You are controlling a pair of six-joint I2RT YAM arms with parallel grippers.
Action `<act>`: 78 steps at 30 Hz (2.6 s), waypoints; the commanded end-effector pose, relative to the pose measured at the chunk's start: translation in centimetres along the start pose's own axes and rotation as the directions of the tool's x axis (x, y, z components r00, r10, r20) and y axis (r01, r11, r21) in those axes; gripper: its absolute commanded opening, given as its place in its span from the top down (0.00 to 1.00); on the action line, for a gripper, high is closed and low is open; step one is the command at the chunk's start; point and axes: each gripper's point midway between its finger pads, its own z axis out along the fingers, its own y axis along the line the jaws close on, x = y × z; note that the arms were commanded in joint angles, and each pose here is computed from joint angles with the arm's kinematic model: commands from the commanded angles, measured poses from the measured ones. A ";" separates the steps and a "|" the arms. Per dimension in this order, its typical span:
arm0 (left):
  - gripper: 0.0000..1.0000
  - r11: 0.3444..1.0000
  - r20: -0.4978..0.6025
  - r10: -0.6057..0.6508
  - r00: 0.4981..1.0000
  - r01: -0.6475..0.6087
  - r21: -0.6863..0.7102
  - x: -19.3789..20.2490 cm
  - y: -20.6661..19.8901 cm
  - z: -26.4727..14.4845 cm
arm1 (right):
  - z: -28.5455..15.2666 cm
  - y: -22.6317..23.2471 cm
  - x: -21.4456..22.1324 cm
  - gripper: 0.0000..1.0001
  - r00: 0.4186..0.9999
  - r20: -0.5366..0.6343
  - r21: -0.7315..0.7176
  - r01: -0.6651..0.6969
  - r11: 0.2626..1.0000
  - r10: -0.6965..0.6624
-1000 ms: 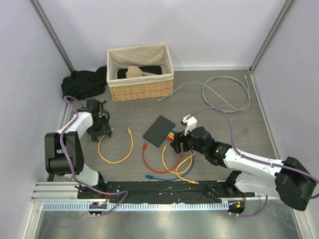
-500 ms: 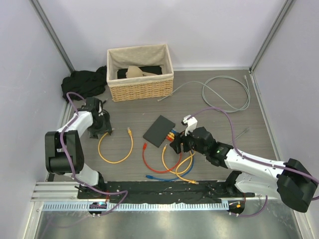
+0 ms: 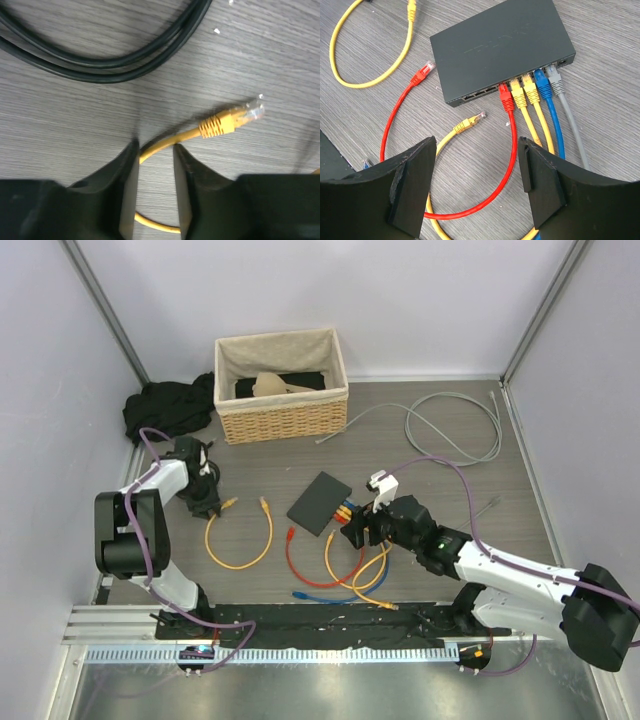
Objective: Insert the plug into the switch port
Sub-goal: Pick up the connector from the center of the board.
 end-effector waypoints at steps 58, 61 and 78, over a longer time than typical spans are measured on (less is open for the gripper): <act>0.18 0.830 0.430 -0.406 0.806 0.128 0.544 -1.4 -10.8 -25.6 | 5.3 10.9 -17.0 0.99 0.691 0.083 -0.044 0.722 0.690 -0.718; 0.13 0.780 0.399 -0.391 0.829 0.068 0.622 -1.3 -12.9 -26.3 | 3.7 8.3 -16.1 0.99 0.677 0.014 -0.027 0.736 0.677 -0.736; 0.09 0.628 0.153 -0.209 0.966 0.013 0.778 3.0 -22.6 -17.9 | 3.4 5.0 -1.8 0.99 0.870 -0.028 -0.139 0.484 0.864 -0.492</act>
